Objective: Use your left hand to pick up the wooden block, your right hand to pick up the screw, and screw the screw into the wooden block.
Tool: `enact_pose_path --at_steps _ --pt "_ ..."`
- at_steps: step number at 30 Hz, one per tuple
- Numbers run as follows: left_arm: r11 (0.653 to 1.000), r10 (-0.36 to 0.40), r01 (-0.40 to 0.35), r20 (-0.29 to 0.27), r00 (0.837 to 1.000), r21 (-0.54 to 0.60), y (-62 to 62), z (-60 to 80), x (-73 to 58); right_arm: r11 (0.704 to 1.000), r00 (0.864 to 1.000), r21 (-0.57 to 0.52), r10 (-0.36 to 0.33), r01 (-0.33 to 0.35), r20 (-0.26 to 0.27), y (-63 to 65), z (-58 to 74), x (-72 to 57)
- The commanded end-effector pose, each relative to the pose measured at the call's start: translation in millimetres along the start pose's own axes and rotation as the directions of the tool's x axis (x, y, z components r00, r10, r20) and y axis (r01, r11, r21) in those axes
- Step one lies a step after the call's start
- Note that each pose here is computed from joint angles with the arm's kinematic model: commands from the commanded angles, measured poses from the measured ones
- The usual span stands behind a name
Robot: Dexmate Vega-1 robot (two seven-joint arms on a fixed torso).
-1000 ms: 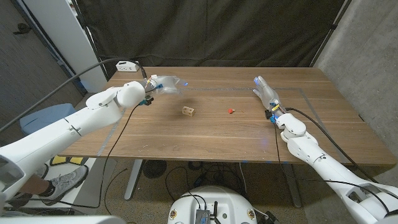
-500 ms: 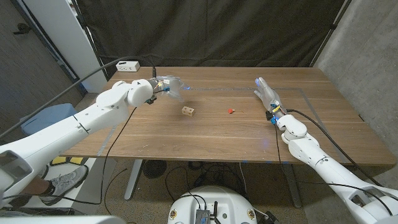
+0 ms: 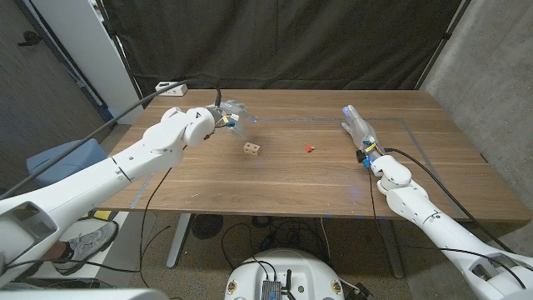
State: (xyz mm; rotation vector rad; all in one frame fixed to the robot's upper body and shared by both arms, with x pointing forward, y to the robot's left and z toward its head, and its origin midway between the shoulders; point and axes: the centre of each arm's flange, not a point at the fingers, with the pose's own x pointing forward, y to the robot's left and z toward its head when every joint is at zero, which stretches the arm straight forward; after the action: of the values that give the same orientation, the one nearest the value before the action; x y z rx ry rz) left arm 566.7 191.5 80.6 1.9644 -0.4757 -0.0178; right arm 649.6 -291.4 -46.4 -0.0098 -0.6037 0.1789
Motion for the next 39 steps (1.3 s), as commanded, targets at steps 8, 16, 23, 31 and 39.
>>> enact_pose_path --at_steps 8,16,23,31,39 --pt "0.993 0.004 -0.008 0.038 0.999 0.117 -11.7 21.0 2.7 1.0 1.0 0.011 -0.022 0.022 -0.003 0.7 -3.8 -7.5" --pt "0.99 0.006 -0.013 0.053 0.999 0.14 -20.5 23.9 6.0 1.0 1.0 0.012 -0.027 0.027 -0.001 1.5 -3.7 -7.0" --pt "0.987 0.008 -0.018 0.063 0.998 0.159 -26.0 29.3 11.3 0.999 1.0 0.013 -0.03 0.03 -0.001 2.0 -3.8 -7.2" --pt "0.987 0.012 -0.022 0.065 0.998 0.159 -34.4 33.9 17.3 0.999 0.999 0.012 -0.035 0.035 -0.005 1.3 -4.5 -9.3" --pt "0.991 -0.037 0.028 0.061 0.997 0.128 -42.2 34.3 22.3 0.999 0.999 0.012 -0.037 0.037 -0.013 2.1 -6.2 -10.0"
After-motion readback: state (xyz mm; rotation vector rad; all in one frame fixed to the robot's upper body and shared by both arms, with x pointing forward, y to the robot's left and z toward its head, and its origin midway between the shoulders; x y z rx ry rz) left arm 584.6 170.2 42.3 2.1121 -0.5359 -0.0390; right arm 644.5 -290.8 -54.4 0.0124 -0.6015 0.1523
